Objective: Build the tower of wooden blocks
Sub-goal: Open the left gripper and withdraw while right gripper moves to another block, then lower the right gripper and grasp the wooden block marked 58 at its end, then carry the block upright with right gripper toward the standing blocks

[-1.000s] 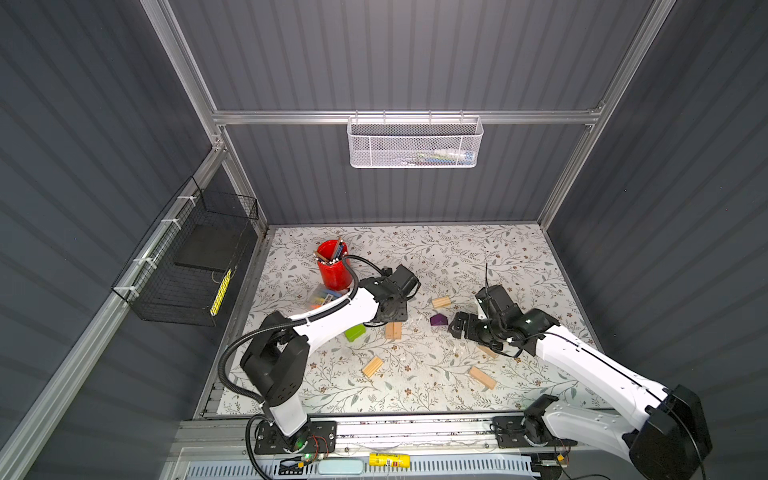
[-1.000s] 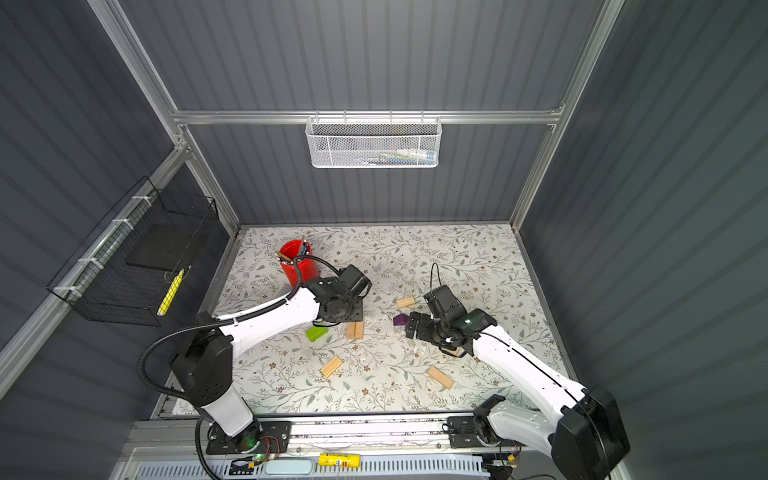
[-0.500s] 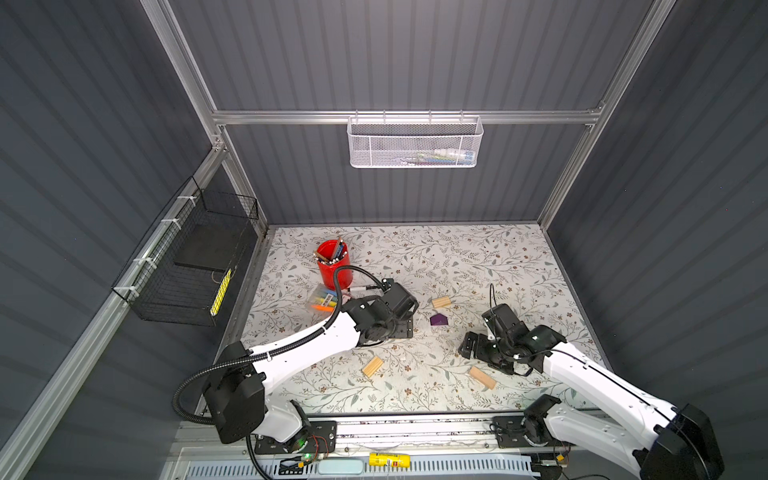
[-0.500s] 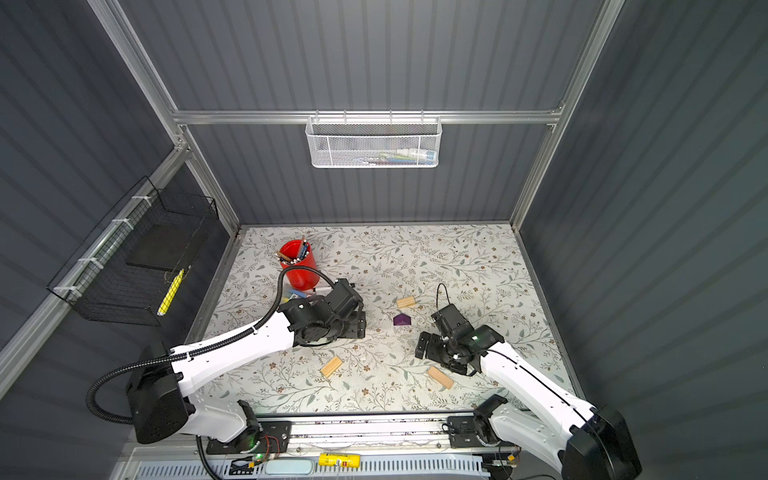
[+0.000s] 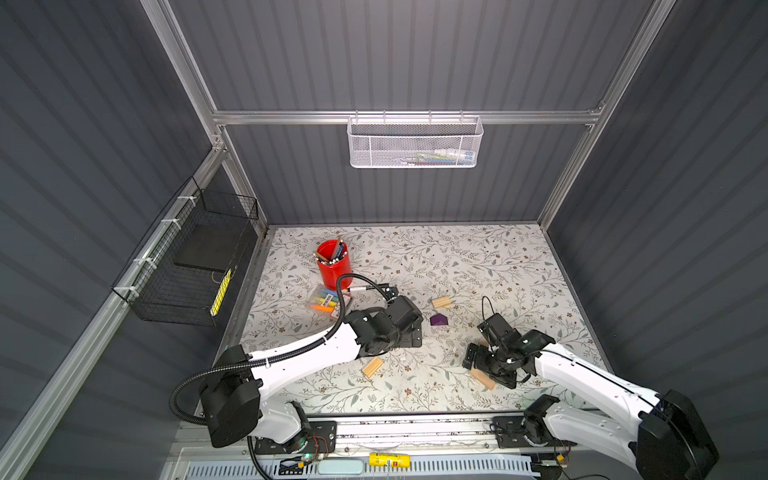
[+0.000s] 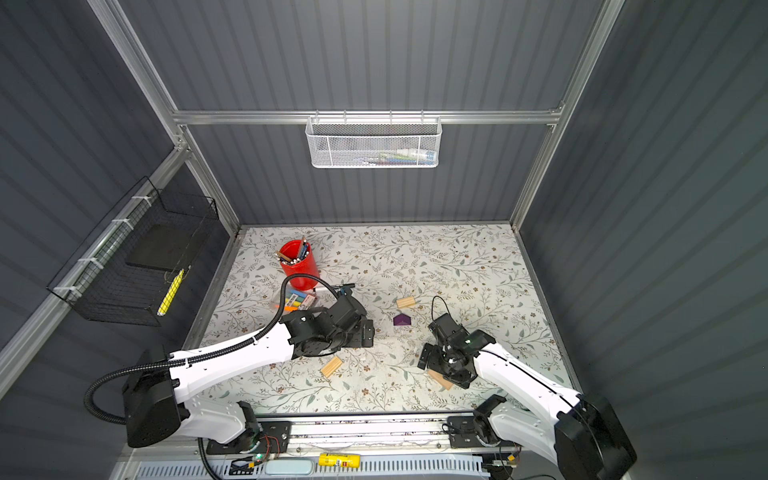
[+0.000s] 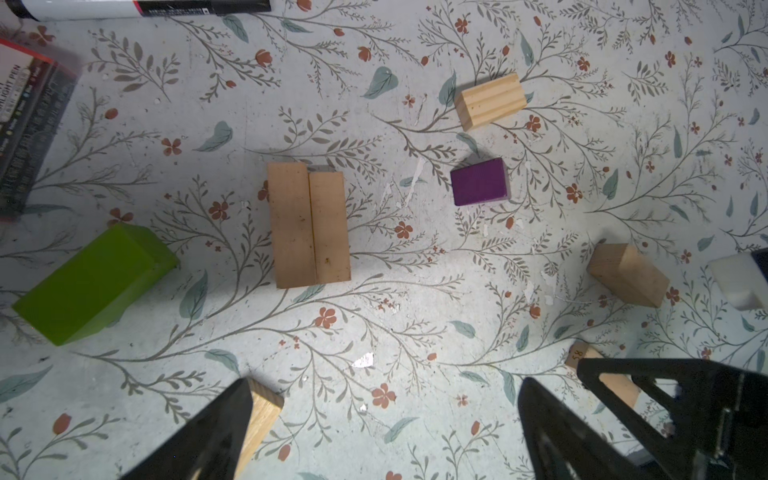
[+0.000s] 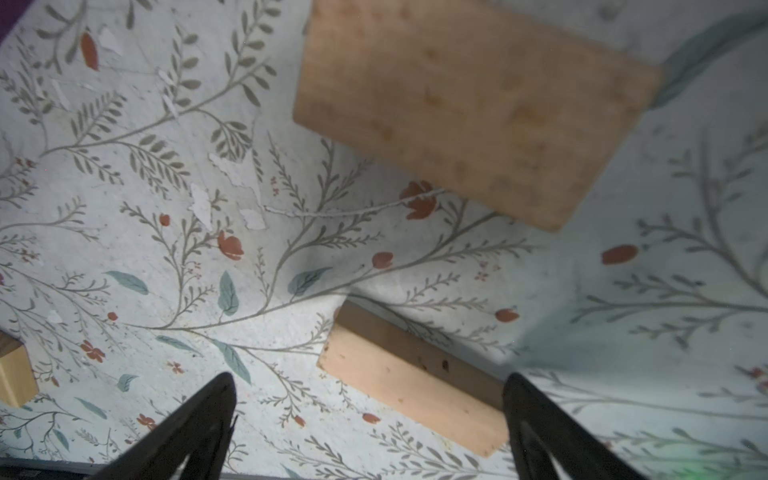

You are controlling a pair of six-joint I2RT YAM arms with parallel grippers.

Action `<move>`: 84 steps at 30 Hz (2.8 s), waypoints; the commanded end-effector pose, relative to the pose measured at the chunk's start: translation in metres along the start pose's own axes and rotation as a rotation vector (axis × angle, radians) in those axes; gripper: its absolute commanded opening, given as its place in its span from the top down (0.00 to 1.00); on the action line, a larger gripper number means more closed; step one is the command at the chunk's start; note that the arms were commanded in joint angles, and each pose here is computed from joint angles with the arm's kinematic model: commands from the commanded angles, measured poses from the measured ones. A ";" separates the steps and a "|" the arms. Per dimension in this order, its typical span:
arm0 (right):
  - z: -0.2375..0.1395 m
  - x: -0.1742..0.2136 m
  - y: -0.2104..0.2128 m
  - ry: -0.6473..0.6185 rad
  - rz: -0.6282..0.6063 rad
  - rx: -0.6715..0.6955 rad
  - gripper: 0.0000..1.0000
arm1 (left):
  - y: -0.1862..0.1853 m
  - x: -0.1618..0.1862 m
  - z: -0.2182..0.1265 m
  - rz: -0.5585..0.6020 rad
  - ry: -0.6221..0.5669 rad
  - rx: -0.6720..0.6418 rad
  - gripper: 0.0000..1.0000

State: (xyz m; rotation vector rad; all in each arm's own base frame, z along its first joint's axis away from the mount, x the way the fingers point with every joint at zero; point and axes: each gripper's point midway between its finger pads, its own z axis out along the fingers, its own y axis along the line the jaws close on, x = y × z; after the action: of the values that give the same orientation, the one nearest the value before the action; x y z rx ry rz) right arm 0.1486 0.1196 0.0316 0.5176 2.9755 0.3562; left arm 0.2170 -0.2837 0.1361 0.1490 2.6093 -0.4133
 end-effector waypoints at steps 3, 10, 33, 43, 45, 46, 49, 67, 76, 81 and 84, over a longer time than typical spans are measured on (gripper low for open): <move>0.006 0.011 0.000 0.016 -0.010 0.019 0.01 | 0.011 -0.004 -0.007 -0.028 -0.038 -0.026 0.00; 0.008 0.025 0.028 0.029 -0.096 0.000 0.01 | 0.020 -0.004 -0.013 -0.029 -0.053 -0.054 0.00; 0.005 0.011 0.007 -0.032 -0.175 0.179 0.38 | 0.022 -0.008 -0.018 -0.020 -0.064 -0.067 0.00; 0.011 0.007 0.000 -0.037 -0.124 0.180 0.49 | 0.027 -0.009 -0.021 -0.024 -0.078 -0.083 0.00; 0.013 0.006 -0.002 -0.034 -0.113 0.173 0.51 | 0.025 -0.010 -0.021 -0.017 -0.077 -0.077 0.00; 0.013 0.006 -0.003 -0.033 -0.109 0.171 0.51 | 0.024 -0.009 -0.021 -0.009 -0.072 -0.073 0.00; 0.016 0.006 -0.005 -0.029 -0.105 0.178 0.53 | 0.021 -0.010 -0.020 0.003 -0.067 -0.065 0.00; 0.017 0.006 0.003 -0.008 -0.144 0.162 0.76 | 0.016 -0.010 -0.018 0.022 -0.065 -0.045 0.00; -0.004 -0.006 0.051 -0.025 -0.214 0.047 0.78 | 0.035 -0.017 -0.031 0.000 -0.108 -0.081 0.00; -0.008 -0.013 0.098 -0.022 -0.266 -0.026 0.79 | 0.053 -0.016 -0.038 -0.019 -0.125 -0.124 0.00; -0.010 -0.018 0.129 -0.021 -0.301 -0.061 0.80 | 0.064 -0.014 -0.043 -0.035 -0.133 -0.152 0.00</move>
State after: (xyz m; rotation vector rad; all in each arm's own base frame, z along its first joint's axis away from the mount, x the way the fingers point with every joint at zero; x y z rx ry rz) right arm 0.1934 0.2029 0.0618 0.1432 2.9691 0.3339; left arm 0.2245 -0.2330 0.1678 0.0519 2.4923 -0.3230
